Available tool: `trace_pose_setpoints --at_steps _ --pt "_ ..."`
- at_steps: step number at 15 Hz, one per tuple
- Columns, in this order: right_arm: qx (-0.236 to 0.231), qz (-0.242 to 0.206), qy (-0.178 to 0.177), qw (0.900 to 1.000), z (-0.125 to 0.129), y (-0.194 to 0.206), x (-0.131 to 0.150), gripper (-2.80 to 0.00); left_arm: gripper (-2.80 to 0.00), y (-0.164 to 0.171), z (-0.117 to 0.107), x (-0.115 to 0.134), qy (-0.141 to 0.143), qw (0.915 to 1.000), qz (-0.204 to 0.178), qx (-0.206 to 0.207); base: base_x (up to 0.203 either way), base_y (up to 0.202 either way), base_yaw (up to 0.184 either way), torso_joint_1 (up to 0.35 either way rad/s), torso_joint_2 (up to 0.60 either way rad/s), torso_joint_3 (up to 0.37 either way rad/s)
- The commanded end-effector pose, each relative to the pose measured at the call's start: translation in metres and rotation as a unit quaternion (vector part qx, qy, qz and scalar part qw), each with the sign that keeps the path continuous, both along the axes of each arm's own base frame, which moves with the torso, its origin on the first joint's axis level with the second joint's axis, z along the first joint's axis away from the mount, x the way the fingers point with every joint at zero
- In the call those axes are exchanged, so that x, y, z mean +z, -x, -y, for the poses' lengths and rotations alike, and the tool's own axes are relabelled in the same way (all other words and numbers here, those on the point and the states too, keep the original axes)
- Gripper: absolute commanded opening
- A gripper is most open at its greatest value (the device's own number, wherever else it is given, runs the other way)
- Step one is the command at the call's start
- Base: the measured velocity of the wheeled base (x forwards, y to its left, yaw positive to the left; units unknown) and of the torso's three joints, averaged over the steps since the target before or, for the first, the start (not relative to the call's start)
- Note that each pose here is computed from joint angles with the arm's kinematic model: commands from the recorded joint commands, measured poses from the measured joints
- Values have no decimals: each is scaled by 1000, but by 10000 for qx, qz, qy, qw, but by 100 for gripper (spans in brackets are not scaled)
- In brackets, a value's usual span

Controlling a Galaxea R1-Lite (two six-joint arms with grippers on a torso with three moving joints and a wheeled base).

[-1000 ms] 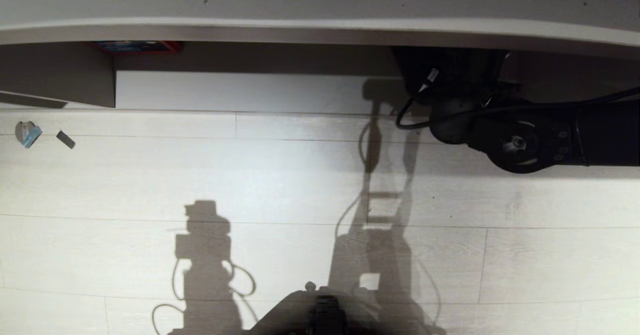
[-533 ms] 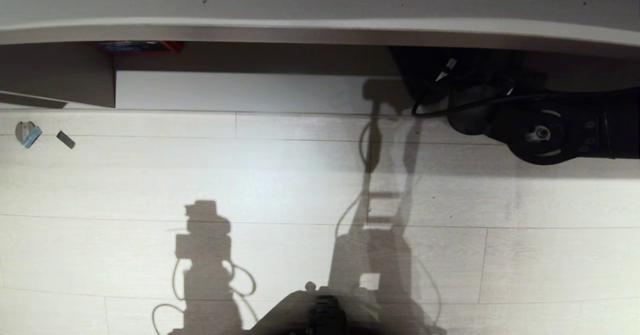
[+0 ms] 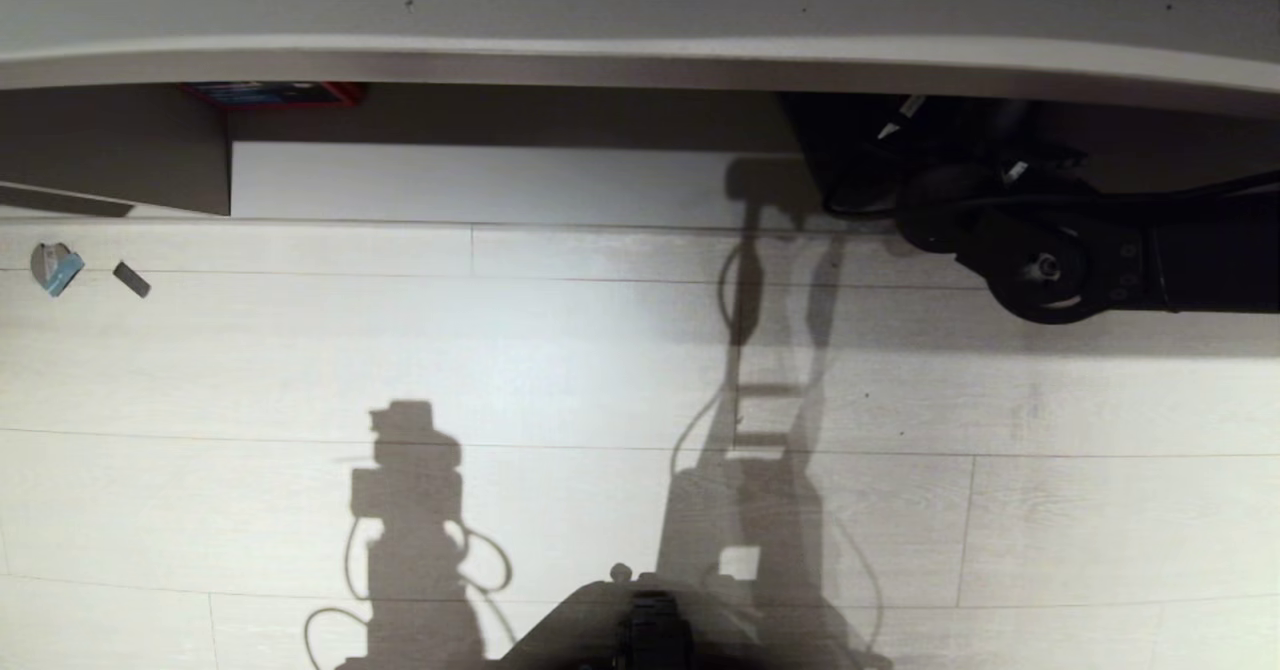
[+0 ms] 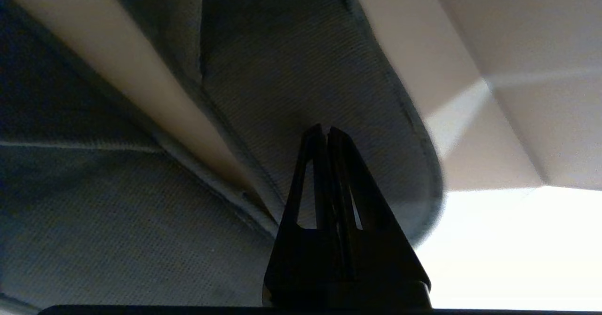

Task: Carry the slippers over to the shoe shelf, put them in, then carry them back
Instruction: Pick up the slippers in the shoe cabinet

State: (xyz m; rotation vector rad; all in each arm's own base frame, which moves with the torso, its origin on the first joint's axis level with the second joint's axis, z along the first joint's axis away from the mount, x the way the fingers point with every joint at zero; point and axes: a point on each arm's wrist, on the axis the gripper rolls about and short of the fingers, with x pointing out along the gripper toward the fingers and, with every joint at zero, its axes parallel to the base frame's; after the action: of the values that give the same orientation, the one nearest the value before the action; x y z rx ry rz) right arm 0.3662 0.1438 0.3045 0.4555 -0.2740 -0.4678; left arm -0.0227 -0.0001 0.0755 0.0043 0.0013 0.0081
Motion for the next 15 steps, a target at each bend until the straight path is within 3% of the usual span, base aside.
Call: trace_pose_setpoints --at_steps 1,5,11,15 --pt "-14 -149 74 9999 0 -12 -15 -280 -280 0 0 0 -2 10000 -1 6 0 0 0 0 0 0" --pt "482 -544 350 9967 -3 -15 -41 -280 -280 0 0 0 -2 10000 -1 6 0 0 0 0 0 0" --pt "1181 -616 524 9897 7 9 -36 -280 -280 0 0 0 -2 10000 -1 6 0 0 0 0 0 0" --pt "1264 -632 622 9880 19 11 -34 -280 -280 0 0 0 -2 10000 -1 6 0 0 0 0 0 0"
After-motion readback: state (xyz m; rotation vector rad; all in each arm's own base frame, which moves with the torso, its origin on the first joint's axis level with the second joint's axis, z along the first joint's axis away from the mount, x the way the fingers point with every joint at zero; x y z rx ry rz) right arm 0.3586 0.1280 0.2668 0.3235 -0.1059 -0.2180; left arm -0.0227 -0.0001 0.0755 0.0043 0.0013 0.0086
